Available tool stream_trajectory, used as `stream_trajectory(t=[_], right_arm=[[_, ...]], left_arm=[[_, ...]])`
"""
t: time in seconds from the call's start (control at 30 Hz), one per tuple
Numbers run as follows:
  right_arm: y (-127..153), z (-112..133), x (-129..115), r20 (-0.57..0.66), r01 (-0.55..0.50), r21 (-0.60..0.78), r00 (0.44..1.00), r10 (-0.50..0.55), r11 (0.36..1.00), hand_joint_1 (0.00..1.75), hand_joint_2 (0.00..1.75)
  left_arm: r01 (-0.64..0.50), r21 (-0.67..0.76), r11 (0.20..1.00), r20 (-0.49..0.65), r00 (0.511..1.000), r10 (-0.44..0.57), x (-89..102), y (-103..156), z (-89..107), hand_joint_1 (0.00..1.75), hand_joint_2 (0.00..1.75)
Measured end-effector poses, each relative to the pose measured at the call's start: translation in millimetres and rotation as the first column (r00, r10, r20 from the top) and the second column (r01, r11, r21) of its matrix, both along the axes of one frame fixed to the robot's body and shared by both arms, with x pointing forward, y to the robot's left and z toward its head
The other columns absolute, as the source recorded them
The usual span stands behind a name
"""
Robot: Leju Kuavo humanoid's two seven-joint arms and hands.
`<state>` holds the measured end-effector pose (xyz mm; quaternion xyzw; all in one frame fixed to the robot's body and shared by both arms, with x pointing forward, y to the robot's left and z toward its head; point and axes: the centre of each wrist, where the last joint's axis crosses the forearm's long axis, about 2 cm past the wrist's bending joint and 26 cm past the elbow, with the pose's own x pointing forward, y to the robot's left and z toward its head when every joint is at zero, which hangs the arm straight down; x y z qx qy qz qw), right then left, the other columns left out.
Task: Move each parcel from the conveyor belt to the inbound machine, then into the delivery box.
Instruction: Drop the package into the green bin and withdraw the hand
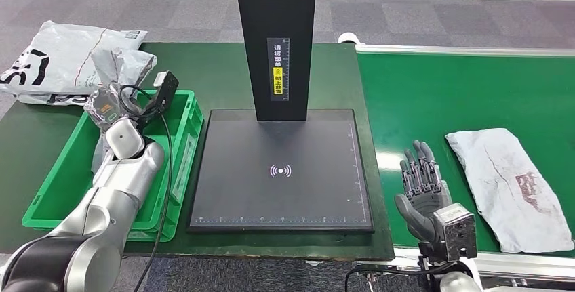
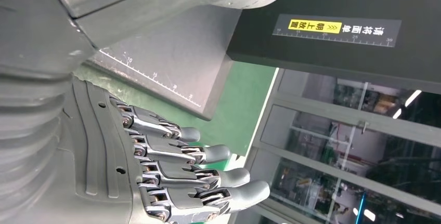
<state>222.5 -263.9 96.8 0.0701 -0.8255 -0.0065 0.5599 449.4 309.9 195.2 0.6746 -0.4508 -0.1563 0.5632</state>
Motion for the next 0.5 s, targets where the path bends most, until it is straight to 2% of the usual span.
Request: stream_trajectory(t=[0.5], right_arm=[[3.0, -5.1, 7.3, -0.017, -0.009, 0.003, 1.0, 0.01, 1.0, 0.0, 1.75]], left_arm=[[-0.037, 0.003, 0.999, -0.016, 0.999, 0.037, -1.3, 8.7, -4.2, 0.0, 1.75]])
